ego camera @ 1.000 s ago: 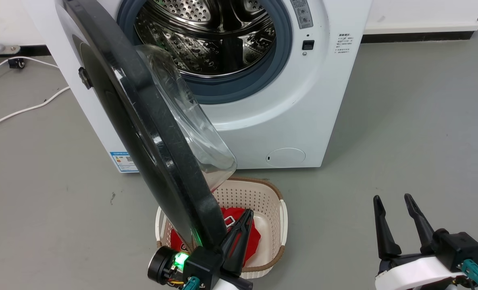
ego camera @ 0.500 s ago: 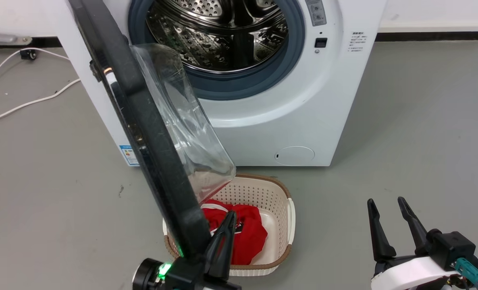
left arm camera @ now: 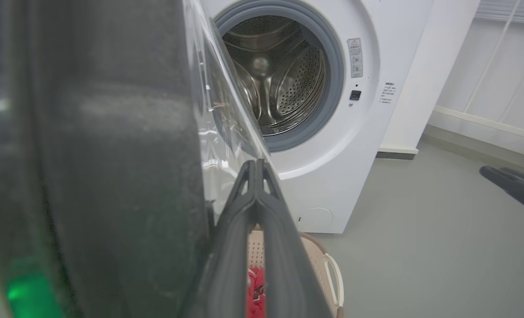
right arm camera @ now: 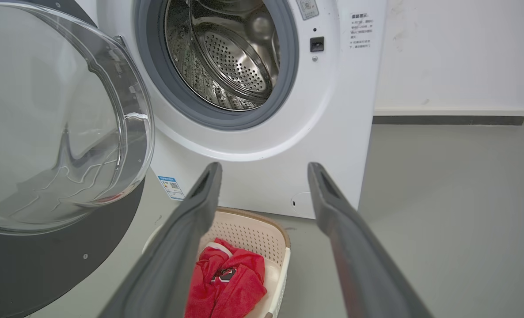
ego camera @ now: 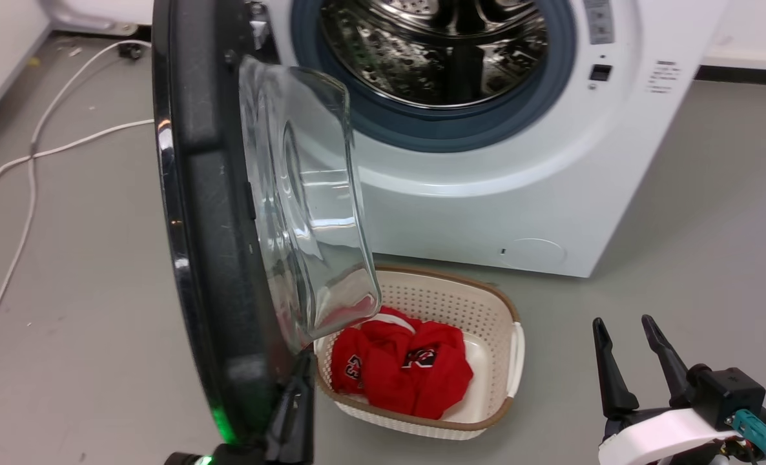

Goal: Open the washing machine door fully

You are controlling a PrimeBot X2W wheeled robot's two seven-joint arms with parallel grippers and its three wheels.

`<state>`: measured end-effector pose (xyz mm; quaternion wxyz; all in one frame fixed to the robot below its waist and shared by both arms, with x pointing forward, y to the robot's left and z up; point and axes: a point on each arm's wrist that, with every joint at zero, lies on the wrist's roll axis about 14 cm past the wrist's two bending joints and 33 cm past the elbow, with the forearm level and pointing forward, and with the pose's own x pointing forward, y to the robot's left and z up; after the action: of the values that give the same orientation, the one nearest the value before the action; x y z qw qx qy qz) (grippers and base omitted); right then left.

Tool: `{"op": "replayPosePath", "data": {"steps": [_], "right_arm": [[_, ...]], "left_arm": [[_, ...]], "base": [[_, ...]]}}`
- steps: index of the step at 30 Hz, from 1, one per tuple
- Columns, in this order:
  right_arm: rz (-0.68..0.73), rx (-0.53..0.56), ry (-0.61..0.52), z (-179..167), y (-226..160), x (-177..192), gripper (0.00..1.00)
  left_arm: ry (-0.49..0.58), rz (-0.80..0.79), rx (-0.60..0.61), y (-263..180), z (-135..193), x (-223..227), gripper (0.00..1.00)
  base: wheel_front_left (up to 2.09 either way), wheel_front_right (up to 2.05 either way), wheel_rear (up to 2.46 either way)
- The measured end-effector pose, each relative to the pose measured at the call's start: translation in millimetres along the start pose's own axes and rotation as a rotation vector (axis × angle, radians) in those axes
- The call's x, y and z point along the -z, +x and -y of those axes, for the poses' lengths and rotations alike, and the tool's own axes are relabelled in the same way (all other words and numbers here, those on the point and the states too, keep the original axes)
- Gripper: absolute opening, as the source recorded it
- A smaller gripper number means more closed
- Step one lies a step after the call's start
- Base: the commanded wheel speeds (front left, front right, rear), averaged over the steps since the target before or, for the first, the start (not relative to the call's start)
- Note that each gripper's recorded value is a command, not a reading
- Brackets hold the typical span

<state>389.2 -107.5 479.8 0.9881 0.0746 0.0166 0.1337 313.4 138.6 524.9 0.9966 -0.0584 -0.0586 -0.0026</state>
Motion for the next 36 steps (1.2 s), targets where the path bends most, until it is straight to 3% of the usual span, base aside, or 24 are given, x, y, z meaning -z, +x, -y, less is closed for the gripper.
{"op": "replayPosePath", "data": {"steps": [9, 18, 36], "right_arm": [[-0.030, -0.110, 0.004, -34.1, 20.2, 8.6, 1.00], [-0.052, -0.179, 0.010, -55.8, 33.8, 17.4, 1.00], [-0.052, -0.111, 0.021, -29.4, 49.8, 24.1, 1.00]], "left_arm": [[0.051, 0.029, -0.247, -26.6, -65.8, -15.3, 0.00], [0.216, 0.034, -0.440, -47.0, -145.3, -31.3, 0.00], [0.317, 0.050, -0.616, -5.5, -267.4, -54.7, 0.00]], "base": [[0.00, 0.00, 0.00], [0.00, 0.00, 0.00], [0.00, 0.00, 0.00]]}}
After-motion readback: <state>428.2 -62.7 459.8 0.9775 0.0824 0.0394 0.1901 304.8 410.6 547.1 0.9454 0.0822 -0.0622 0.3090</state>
